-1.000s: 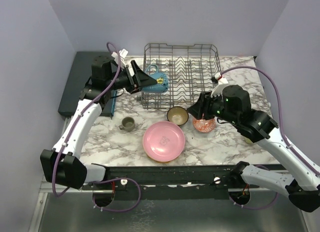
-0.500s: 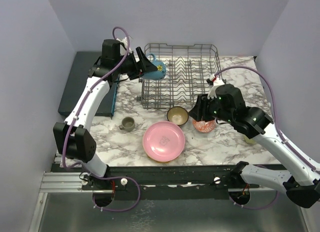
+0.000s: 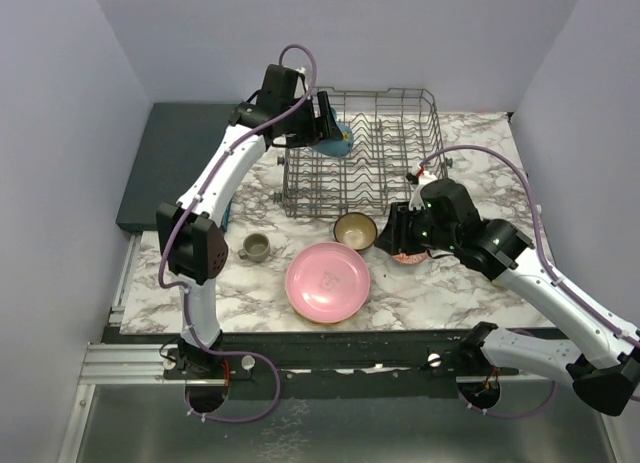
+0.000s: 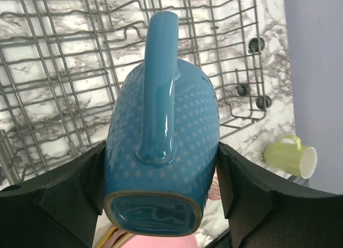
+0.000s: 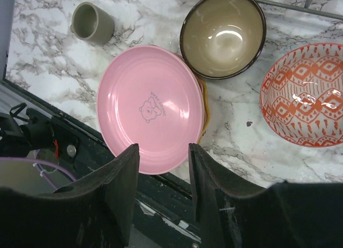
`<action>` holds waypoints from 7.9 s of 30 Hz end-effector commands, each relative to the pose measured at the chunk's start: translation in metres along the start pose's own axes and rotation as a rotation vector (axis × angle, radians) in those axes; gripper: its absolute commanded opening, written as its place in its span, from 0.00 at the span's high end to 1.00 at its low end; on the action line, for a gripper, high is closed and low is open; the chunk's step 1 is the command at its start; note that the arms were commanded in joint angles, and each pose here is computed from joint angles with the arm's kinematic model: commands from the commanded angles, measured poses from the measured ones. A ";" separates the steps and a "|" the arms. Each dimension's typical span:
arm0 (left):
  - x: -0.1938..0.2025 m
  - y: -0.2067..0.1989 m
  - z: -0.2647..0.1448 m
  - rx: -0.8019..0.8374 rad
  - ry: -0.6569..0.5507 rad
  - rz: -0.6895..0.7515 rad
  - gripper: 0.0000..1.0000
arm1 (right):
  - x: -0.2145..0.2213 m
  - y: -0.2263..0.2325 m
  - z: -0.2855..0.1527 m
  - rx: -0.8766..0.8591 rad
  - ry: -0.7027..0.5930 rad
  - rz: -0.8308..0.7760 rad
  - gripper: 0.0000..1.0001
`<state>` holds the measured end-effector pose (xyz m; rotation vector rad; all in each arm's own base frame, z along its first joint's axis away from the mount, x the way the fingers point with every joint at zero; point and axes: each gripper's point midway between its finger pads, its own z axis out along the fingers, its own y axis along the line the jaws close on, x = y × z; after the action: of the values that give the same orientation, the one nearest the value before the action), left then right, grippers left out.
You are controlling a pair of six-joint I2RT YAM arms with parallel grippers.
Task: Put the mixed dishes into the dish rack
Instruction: Turn the cup upside down in the dish rack, then pick up the cup at the center of the board.
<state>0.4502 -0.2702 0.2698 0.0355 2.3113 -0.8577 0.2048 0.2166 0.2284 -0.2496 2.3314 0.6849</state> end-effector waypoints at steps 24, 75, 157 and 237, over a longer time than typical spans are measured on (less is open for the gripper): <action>-0.055 0.072 0.070 -0.383 -0.131 0.120 1.00 | 0.026 -0.007 0.012 0.012 0.083 0.032 0.53; -0.067 0.147 0.136 -0.501 -0.213 0.180 1.00 | 0.050 -0.009 0.040 0.026 0.163 0.152 0.54; -0.060 0.157 0.147 -0.494 -0.188 0.189 0.17 | 0.063 -0.014 0.057 0.035 0.213 0.162 0.41; 0.137 0.023 -0.054 -0.106 0.086 0.300 0.10 | -0.037 -0.167 -0.084 0.695 -0.053 0.349 0.37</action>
<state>0.3370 -0.2390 0.1904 0.3410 2.3993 -0.5059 0.2511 0.0524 0.2344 0.4250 2.4255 0.0548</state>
